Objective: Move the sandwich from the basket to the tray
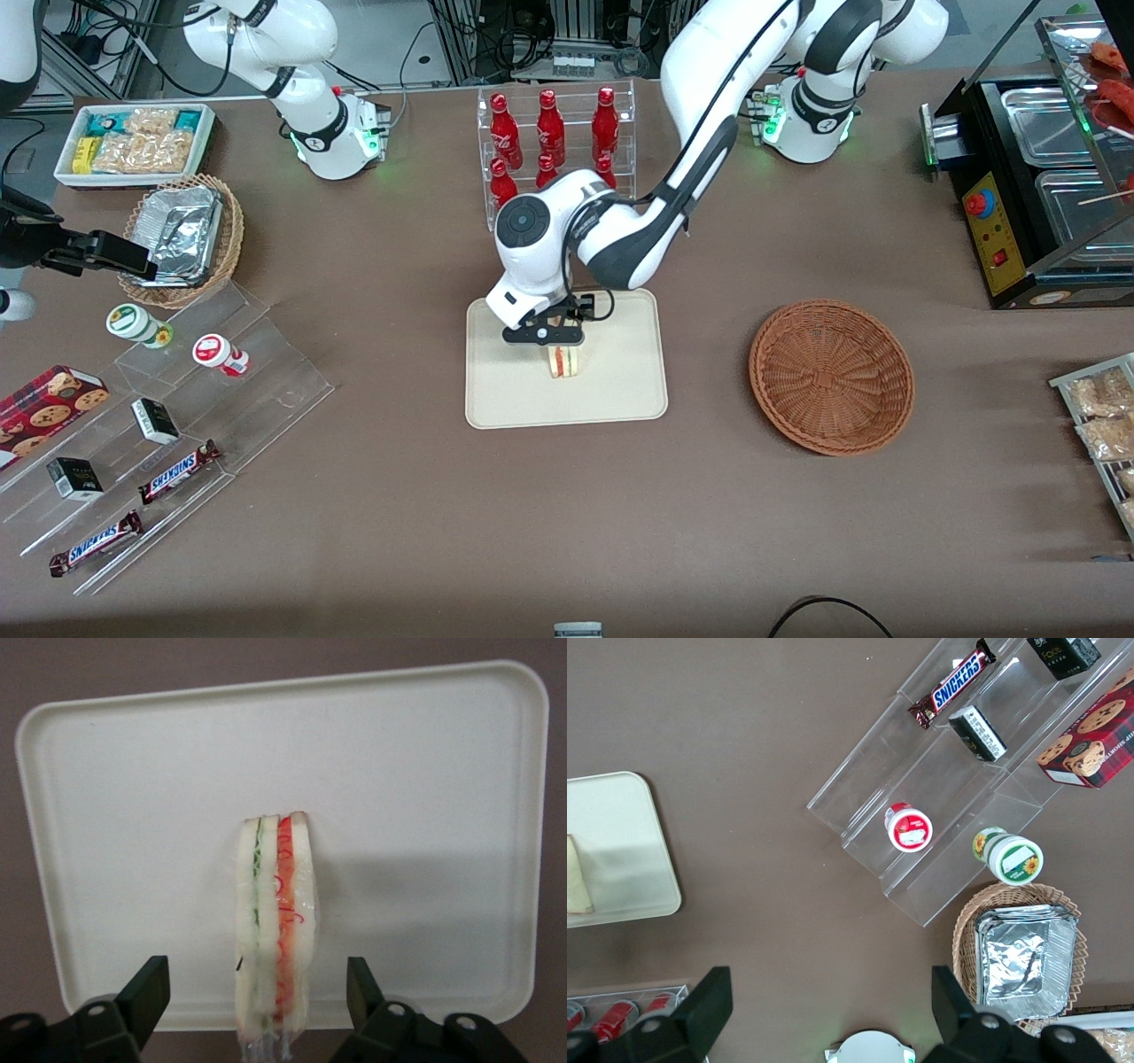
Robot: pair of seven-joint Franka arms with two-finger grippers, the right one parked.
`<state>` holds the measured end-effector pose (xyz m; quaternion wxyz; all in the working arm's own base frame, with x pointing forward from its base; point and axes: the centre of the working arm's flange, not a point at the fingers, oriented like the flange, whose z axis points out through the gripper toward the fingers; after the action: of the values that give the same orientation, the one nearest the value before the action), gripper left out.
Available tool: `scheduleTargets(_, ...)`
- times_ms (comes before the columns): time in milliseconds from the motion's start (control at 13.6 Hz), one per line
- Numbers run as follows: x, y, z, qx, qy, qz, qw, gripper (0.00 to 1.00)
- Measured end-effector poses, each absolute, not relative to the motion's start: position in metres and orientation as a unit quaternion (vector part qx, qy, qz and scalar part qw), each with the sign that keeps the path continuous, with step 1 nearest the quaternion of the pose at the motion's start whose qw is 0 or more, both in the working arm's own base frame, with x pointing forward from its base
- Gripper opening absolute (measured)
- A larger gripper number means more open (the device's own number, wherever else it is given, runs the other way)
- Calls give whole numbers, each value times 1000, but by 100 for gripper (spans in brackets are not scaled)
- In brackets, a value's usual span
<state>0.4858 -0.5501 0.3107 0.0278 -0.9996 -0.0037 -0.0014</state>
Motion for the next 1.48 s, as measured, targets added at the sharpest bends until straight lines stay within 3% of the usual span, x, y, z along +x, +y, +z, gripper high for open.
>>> scheduleTargets(74, 494, -538, 343, -999, -21, -7, 25, 100)
scheduleTargets(295, 513, -484, 437, -998, -61, -15, 24, 100)
scheduleTargets(811, 498, -329, 566, -998, -41, 5, 47, 100)
scheduleTargets(1475, 517, -130, 636, -999, 25, 27, 25, 100)
